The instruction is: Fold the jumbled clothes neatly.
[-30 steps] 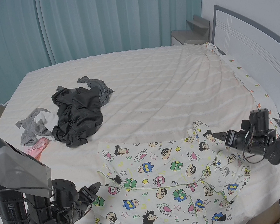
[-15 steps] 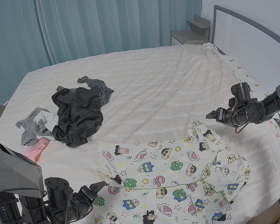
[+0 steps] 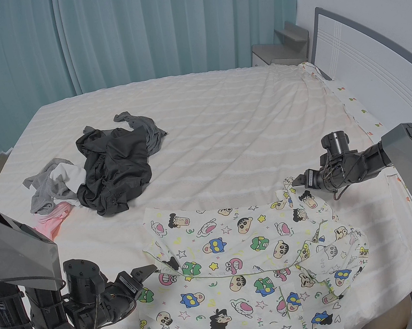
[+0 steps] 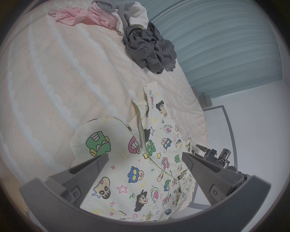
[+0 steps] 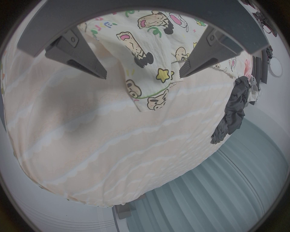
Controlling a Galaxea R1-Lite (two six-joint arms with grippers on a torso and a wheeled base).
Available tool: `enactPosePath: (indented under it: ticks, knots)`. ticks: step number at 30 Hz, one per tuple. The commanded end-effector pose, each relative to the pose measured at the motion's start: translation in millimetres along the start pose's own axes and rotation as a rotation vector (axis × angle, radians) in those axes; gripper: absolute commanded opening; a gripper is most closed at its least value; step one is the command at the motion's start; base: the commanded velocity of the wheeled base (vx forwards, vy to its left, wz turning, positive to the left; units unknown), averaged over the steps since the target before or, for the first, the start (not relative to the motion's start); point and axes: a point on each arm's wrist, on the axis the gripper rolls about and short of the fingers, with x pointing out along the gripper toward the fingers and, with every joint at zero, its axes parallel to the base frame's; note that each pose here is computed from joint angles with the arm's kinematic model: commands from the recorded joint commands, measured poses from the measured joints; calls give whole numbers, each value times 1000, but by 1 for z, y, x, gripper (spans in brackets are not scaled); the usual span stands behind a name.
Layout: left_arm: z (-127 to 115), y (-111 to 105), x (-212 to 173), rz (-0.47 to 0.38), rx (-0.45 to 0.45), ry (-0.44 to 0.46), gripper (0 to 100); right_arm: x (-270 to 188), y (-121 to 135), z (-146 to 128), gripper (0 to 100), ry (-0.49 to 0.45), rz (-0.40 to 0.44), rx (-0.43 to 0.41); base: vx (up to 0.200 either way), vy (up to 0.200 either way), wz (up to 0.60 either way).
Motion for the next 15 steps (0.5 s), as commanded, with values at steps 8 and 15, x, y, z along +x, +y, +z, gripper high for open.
enactPosePath:
  ticks: [8,15]
  knots:
    - [-1,2,-2,8,-1,-1,100,16,4,-5,0,5,-2,-8,0,0,0]
    - [-1,3,-1,13,-1,-1,100,7,1,4,0,-29,-8,14,0,0,0]
